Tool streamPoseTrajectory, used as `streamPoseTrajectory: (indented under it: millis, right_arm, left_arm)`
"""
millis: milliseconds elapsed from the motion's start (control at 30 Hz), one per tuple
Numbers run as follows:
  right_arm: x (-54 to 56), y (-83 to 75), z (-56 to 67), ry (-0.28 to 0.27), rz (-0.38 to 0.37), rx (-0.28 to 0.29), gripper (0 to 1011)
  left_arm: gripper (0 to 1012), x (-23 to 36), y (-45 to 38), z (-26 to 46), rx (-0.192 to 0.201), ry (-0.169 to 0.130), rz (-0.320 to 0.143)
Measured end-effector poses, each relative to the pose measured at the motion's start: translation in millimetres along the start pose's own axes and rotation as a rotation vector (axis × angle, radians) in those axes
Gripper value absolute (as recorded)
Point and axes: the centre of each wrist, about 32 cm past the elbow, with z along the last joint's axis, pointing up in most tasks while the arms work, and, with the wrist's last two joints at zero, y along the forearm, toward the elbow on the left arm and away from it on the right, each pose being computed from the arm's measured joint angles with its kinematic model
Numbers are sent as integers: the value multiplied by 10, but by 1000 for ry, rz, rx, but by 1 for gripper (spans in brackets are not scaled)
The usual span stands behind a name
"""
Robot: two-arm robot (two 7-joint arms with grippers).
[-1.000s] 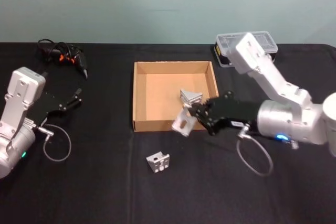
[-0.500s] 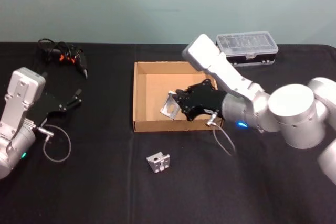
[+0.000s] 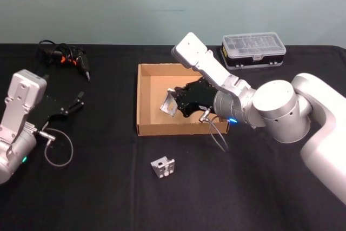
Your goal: Use one hand to pick up the angle iron from the table and place it into the box.
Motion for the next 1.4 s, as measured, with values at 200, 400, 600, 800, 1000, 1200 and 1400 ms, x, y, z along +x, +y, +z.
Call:
streamPoseTrajectory:
  millis: [200, 400, 600, 800, 1000, 1200, 1400]
  right_arm:
    - [34, 87, -13, 7, -15, -19, 64]
    - [51, 150, -44, 9, -22, -37, 64]
    - [50, 204, -89, 5, -26, -53, 64]
    - [49, 225, -124, 9, -18, -60, 64]
    - [40, 241, -146, 15, -11, -64, 160]
    - [33, 240, -170, 20, -12, -62, 351]
    - [53, 193, -175, 33, -33, -40, 529]
  left_arm:
    - [1000, 0, 0, 0, 0, 0, 0]
    - [1000, 0, 0, 0, 0, 0, 0]
    - [1000, 0, 0, 0, 0, 0, 0]
    - [1000, 0, 0, 0, 0, 0, 0]
    - [1000, 0, 0, 0, 0, 0, 0]
    - [1000, 0, 0, 0, 0, 0, 0]
    - [1000, 0, 0, 0, 0, 0, 0]
